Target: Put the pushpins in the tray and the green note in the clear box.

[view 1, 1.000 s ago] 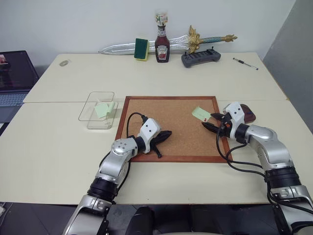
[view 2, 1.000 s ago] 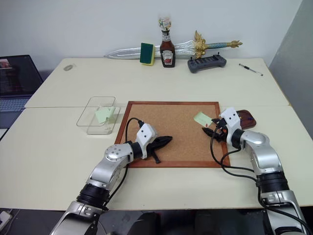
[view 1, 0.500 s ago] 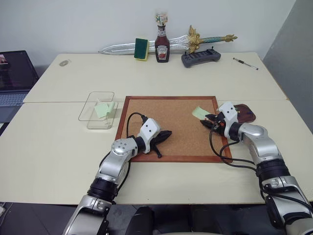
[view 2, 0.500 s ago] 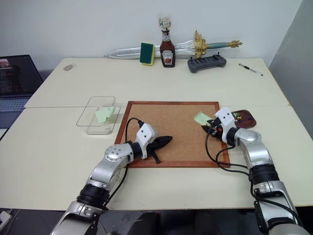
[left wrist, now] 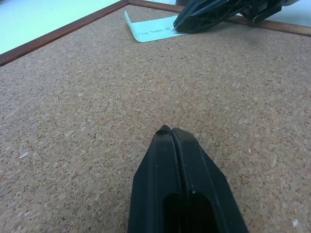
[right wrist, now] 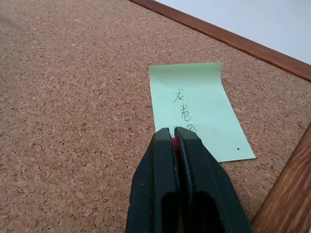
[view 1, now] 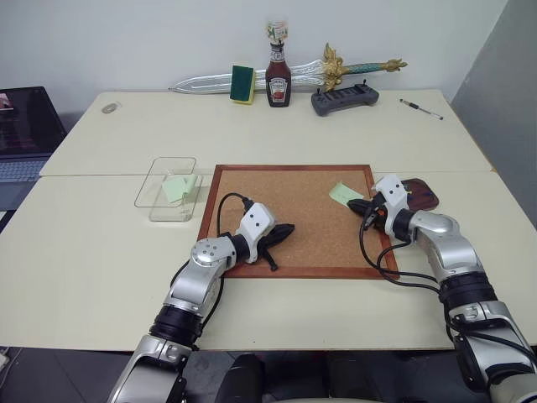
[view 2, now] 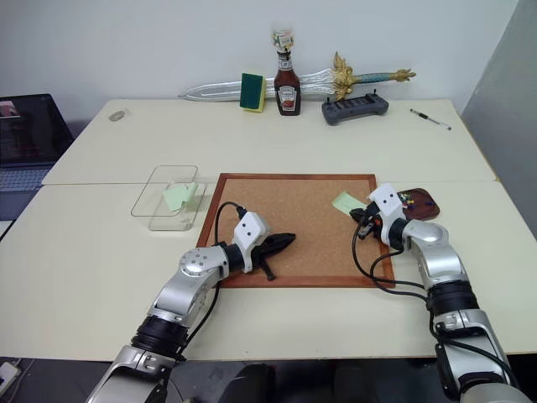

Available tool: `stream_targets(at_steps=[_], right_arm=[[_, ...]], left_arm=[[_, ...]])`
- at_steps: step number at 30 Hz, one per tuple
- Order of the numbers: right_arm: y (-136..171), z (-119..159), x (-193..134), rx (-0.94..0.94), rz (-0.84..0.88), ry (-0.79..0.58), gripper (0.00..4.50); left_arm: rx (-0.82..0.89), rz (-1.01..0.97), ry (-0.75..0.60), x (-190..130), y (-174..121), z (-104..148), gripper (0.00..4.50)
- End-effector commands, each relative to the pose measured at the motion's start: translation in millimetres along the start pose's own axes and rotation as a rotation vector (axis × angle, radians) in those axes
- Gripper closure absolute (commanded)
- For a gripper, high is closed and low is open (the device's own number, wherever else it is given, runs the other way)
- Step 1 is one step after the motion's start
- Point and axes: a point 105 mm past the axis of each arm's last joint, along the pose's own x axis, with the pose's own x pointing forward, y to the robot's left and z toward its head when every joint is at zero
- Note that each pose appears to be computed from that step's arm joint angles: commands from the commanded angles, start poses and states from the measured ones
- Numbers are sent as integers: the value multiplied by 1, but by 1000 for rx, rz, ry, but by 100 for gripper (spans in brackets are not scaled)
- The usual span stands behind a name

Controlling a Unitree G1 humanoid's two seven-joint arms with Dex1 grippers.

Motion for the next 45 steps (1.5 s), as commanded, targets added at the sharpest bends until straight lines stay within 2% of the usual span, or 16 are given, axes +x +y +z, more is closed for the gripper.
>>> stream_targets(at_steps=[1, 9, 14, 19, 27, 38, 45], right_arm=[[1, 39, -6, -46, 8, -149, 448], [3, 51, -11, -61, 3, -187, 448], [11, 61, -12, -93, 24, -214, 448], [21, 67, -11, -125, 45, -231, 450], [28, 72, -11, -143, 58, -246, 450], [43, 84, -14, -189, 80, -294, 450], [54, 92, -17, -209, 105, -318, 450]], left_arm=[[-43, -12, 73, -2, -7, -22, 450], [-52, 0, 63, -1, -6, -21, 450], [-136, 29, -12, -1, 3, -1, 450], [-251, 50, -128, -5, 14, 39, 364], [-374, 48, -216, -3, 7, 76, 225], [-722, 100, -324, 20, 12, 107, 16], [-878, 89, -342, 32, 18, 112, 16]])
